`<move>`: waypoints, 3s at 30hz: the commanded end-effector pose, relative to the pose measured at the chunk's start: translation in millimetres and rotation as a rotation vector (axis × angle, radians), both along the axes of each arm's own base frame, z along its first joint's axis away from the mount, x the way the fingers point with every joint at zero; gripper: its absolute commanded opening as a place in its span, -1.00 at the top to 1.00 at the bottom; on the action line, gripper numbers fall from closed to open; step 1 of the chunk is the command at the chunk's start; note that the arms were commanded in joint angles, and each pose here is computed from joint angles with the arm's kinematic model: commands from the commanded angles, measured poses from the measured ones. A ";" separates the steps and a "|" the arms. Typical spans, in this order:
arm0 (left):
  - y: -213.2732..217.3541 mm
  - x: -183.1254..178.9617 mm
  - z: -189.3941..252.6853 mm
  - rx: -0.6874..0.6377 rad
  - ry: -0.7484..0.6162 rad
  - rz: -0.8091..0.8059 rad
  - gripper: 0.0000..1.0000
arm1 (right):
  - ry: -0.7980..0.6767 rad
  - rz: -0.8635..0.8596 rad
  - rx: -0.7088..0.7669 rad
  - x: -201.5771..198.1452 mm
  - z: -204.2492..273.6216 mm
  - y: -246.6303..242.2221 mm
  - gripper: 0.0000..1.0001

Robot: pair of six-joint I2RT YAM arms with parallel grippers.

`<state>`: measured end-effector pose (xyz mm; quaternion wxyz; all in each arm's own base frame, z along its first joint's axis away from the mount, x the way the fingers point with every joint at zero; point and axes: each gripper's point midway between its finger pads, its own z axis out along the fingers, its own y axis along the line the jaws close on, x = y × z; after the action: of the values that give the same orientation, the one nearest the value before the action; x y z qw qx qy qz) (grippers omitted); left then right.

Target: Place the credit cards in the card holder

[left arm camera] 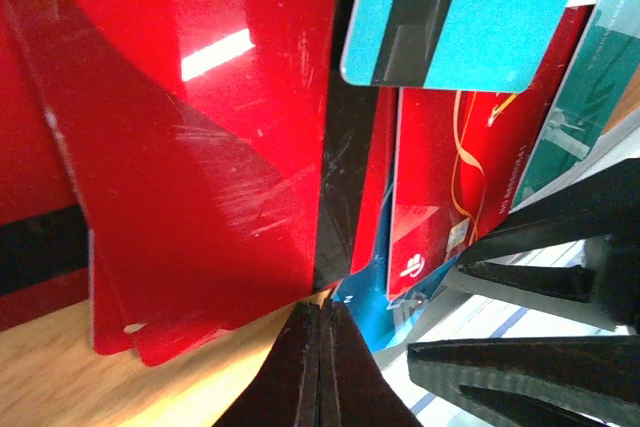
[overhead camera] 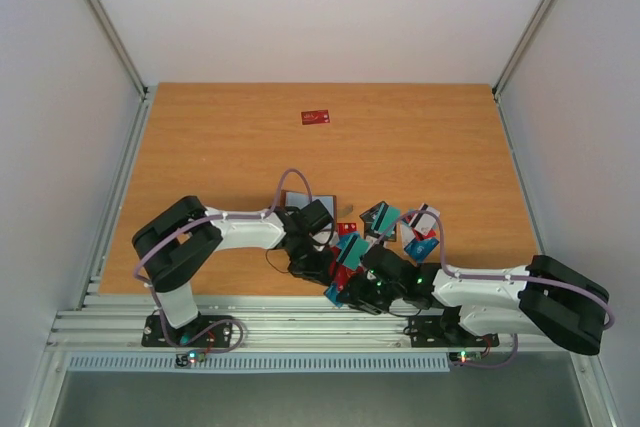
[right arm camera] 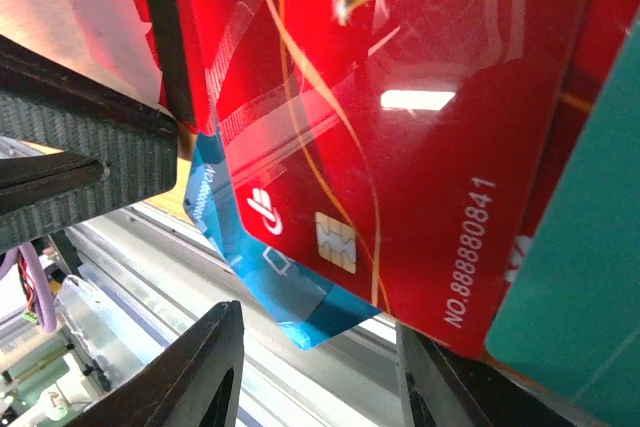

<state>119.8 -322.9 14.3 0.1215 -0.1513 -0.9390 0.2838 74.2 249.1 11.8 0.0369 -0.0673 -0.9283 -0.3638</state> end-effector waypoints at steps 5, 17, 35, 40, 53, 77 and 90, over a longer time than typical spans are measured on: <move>9.9 -10.9 -23.6 0.059 0.052 0.018 0.99 | -0.025 -0.033 0.014 6.5 -7.6 4.7 0.20; 10.5 -16.2 -26.5 0.043 0.078 0.024 0.99 | -0.044 -0.067 -0.009 13.6 -3.9 3.0 0.51; 1.4 -14.7 -14.5 -0.012 0.078 0.028 0.99 | 0.069 -0.174 -0.113 11.6 6.2 -17.3 0.98; 0.3 -12.9 -7.8 -0.019 0.073 0.049 0.99 | 0.130 -0.225 -0.176 4.8 7.5 -35.1 0.97; 14.4 14.1 42.1 -0.001 -0.141 0.084 0.94 | 0.097 -0.188 -0.274 -2.6 72.4 -60.7 0.98; 42.6 97.7 253.9 -0.527 -0.435 0.180 0.21 | -0.413 0.222 0.281 116.1 248.6 26.4 0.98; 50.5 108.7 316.0 -0.802 -0.448 0.173 0.11 | -0.477 0.345 0.575 121.0 312.7 44.4 0.98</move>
<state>236.3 -269.7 301.7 -0.1632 -0.1262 -0.8080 0.5519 199.8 288.3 291.0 -0.0969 0.1451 -0.8175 -0.5489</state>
